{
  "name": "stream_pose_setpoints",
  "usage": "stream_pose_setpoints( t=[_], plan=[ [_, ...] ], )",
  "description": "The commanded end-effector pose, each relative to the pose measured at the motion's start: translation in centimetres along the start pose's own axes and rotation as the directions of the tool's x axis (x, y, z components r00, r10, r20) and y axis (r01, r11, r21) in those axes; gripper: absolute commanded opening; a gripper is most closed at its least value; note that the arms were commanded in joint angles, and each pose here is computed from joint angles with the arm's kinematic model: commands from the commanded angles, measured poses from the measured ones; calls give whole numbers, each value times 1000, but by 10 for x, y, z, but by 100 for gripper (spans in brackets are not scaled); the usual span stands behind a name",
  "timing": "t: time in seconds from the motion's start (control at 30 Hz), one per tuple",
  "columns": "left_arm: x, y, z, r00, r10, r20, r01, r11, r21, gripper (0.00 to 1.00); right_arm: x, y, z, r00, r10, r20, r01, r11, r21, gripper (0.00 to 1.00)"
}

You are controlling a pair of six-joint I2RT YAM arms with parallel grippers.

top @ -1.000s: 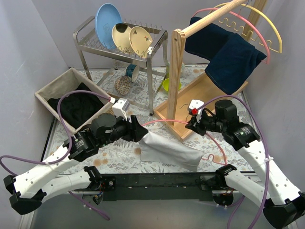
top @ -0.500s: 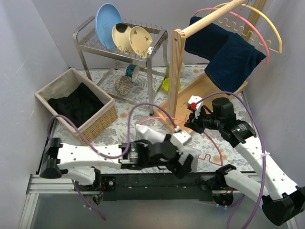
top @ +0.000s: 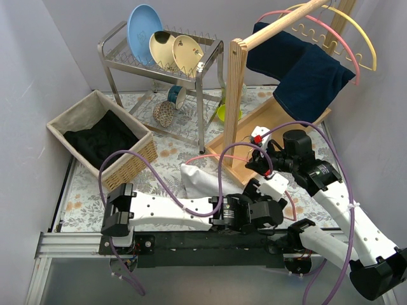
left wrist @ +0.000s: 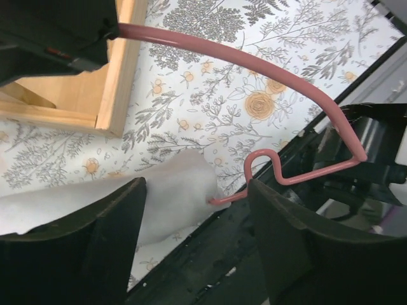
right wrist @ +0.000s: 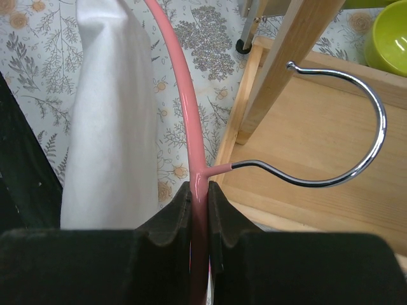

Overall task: Place the skirt on the hanger
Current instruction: Place skirt on hanger

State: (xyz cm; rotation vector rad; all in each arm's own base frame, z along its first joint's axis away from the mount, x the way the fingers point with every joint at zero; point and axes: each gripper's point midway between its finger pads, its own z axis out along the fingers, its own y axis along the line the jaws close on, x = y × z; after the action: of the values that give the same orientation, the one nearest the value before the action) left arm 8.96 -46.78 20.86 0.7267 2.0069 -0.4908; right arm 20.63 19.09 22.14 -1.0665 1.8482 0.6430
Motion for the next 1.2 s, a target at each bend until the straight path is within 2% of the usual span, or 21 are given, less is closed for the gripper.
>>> stream_pose_setpoints(
  t=[0.0,0.1,0.13,0.2,0.23,0.33,0.6,0.83,1.03,1.17],
  plan=[
    [-14,8,-1,999,39,26,-36,996,-86,56,-28,0,-5,995,-25,101,25,1000,0,1],
    [-16,7,0,999,50,21,-48,994,-96,44,-28,0,-5,994,-27,104,27,1000,5,1],
    [-18,7,-1,999,51,19,-48,994,-94,35,-28,0,-5,994,-27,103,26,1000,4,1],
    [-17,5,0,998,58,10,-56,995,-87,26,-28,0,-5,994,-27,104,27,1000,5,1],
    [-16,5,0,998,63,5,-62,994,-88,16,-28,0,-5,994,-27,104,27,1000,5,1],
    [-17,2,1,998,65,3,-64,995,-82,1,-27,0,-5,994,-28,103,28,1000,3,1],
    [-54,-30,-5,994,41,105,-50,995,83,0,-23,7,-2,995,-20,100,23,999,-33,1],
    [-70,-46,-8,991,65,118,-86,978,190,0,-23,23,-5,991,-47,126,62,991,-117,1],
    [-65,-35,-39,992,102,69,-117,957,265,0,-14,20,-11,969,-216,120,228,969,-94,1],
    [-74,-28,-57,995,67,72,-87,944,319,0,-15,28,-13,946,-288,147,307,943,-127,1]
  ],
)
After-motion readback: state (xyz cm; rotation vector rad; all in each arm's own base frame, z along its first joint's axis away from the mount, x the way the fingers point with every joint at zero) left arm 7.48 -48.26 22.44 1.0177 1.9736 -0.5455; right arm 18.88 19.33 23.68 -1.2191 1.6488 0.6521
